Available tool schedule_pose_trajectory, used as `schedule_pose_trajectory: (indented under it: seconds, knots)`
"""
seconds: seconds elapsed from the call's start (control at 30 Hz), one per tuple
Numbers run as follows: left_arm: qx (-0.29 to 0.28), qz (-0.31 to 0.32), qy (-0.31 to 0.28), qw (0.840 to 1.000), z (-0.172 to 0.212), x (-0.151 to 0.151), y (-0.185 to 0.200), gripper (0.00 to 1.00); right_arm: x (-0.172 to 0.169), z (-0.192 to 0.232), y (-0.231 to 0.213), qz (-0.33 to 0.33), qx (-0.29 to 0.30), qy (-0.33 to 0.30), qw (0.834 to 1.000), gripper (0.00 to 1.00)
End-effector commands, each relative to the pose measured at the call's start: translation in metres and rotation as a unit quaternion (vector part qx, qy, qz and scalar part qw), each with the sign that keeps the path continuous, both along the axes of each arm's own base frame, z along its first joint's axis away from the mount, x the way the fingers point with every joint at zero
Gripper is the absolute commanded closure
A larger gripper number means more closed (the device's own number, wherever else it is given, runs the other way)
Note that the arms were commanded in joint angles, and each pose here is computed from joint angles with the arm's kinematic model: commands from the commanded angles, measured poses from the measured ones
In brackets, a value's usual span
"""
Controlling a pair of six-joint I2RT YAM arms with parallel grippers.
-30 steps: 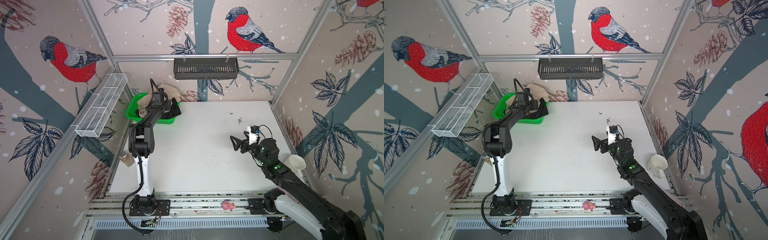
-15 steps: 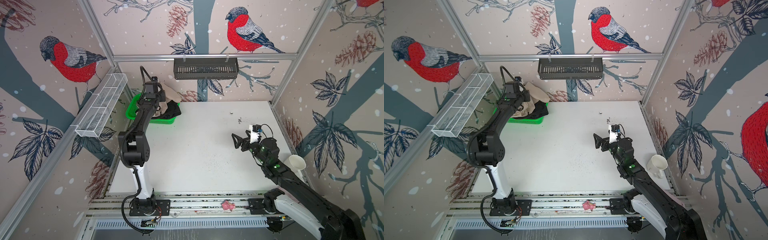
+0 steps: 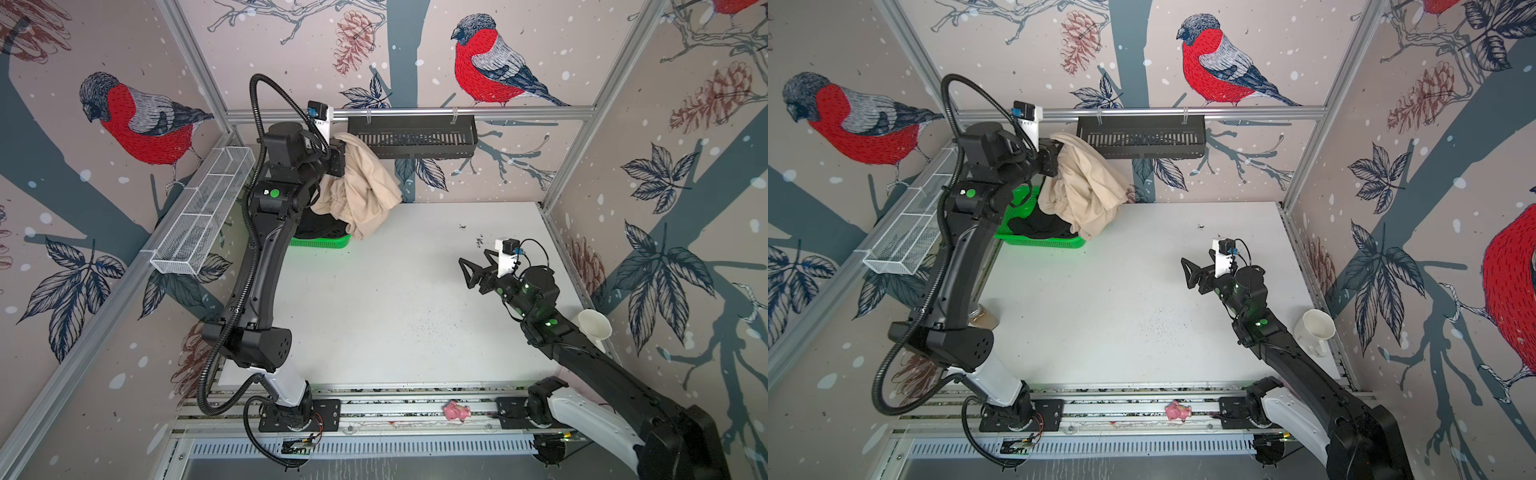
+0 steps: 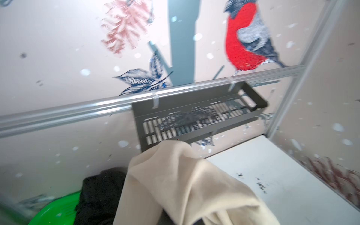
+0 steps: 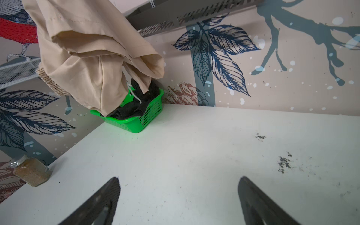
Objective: Fold and stack the shorts
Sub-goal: 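Lift the beige shorts from the basket with the left gripper onto the table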
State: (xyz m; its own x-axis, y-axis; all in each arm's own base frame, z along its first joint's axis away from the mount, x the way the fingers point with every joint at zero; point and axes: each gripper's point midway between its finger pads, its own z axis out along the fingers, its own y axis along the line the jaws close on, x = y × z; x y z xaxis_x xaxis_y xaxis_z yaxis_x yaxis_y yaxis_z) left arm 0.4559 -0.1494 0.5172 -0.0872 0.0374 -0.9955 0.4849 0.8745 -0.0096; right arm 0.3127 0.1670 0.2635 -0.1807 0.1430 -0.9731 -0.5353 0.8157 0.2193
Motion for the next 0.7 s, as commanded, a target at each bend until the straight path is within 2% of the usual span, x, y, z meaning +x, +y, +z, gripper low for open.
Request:
schedule_pose_trajectory:
  seconds: [0.0, 0.07, 0.17, 0.37, 0.53, 0.67]
  knots:
    - [-0.003, -0.084, 0.028, 0.996, -0.005, -0.032, -0.038, 1.0, -0.003, 0.012, 0.004, 0.013, -0.009, -0.016, 1.0, 0.05]
    - [-0.009, -0.105, 0.04, 0.994, -0.013, -0.041, -0.057, 1.0, -0.004, 0.012, 0.003, 0.013, -0.018, -0.012, 1.0, 0.05]
    - [-0.018, -0.125, 0.088, 0.988, -0.053, -0.041, -0.082, 1.0, -0.008, 0.006, 0.002, 0.014, -0.03, 0.002, 0.999, 0.05]
    - [-0.045, -0.136, 0.192, 0.971, -0.166, -0.038, -0.11, 1.0, -0.018, -0.02, -0.009, -0.009, -0.045, 0.059, 0.997, 0.04]
    - [0.001, -0.122, 0.287, 0.95, -0.269, -0.037, -0.114, 1.0, -0.023, -0.046, -0.022, -0.052, -0.068, 0.108, 0.99, 0.04]
    - [0.048, -0.064, 0.33, 0.941, -0.316, -0.028, -0.095, 1.0, -0.018, -0.065, -0.032, -0.099, -0.053, 0.151, 0.982, 0.03]
